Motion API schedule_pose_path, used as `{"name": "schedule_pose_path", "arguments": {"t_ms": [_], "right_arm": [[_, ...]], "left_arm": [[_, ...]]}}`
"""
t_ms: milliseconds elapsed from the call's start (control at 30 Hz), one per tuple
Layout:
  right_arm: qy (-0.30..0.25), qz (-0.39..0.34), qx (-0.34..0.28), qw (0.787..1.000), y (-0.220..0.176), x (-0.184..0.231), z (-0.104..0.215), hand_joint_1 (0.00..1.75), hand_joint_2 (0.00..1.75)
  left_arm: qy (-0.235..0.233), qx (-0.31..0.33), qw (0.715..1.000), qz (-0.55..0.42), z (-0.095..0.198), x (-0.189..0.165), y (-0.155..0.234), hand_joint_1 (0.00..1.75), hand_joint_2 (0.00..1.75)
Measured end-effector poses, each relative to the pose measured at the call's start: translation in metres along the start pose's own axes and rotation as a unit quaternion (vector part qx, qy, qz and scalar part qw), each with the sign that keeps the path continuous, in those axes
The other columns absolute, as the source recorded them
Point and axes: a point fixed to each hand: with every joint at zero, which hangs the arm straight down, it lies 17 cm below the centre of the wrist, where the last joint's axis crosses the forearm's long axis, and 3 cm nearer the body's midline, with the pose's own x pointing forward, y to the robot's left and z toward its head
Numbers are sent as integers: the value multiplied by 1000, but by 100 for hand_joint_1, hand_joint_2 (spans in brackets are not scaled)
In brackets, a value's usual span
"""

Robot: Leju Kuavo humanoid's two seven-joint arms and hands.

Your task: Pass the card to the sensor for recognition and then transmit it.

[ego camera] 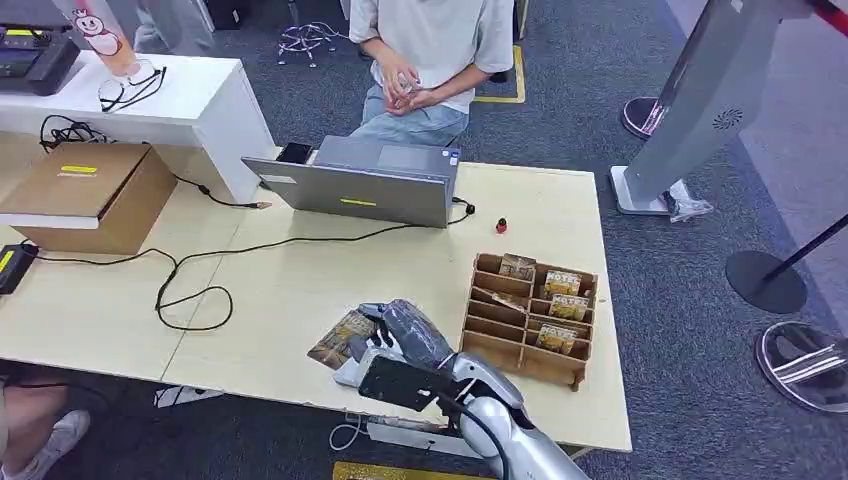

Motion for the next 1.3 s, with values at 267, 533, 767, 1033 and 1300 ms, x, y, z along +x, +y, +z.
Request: {"name": "schedule_pose_path", "arguments": {"t_ms": [267, 533, 767, 1033, 1300], "right_arm": [[23, -2, 9, 1000, 6, -17, 3, 175, 175], [45, -2, 13, 999, 11, -30, 5, 175, 175], [64, 0, 17, 998, 16, -42, 7, 175, 175], [91, 26, 19, 995, 18, -59, 9, 175, 175], [110, 47, 22, 993, 19, -72, 12, 175, 175]], "left_arm": [[1, 0, 1000, 0, 0, 0, 0, 0, 0], [3, 0, 1000, -1, 0, 0, 0, 0, 0], [3, -1, 1000, -3, 0, 0, 0, 0, 0], [7, -1, 1000, -3, 0, 0, -1, 0, 0], [9, -1, 1000, -4, -1, 0, -1, 0, 0]]}}
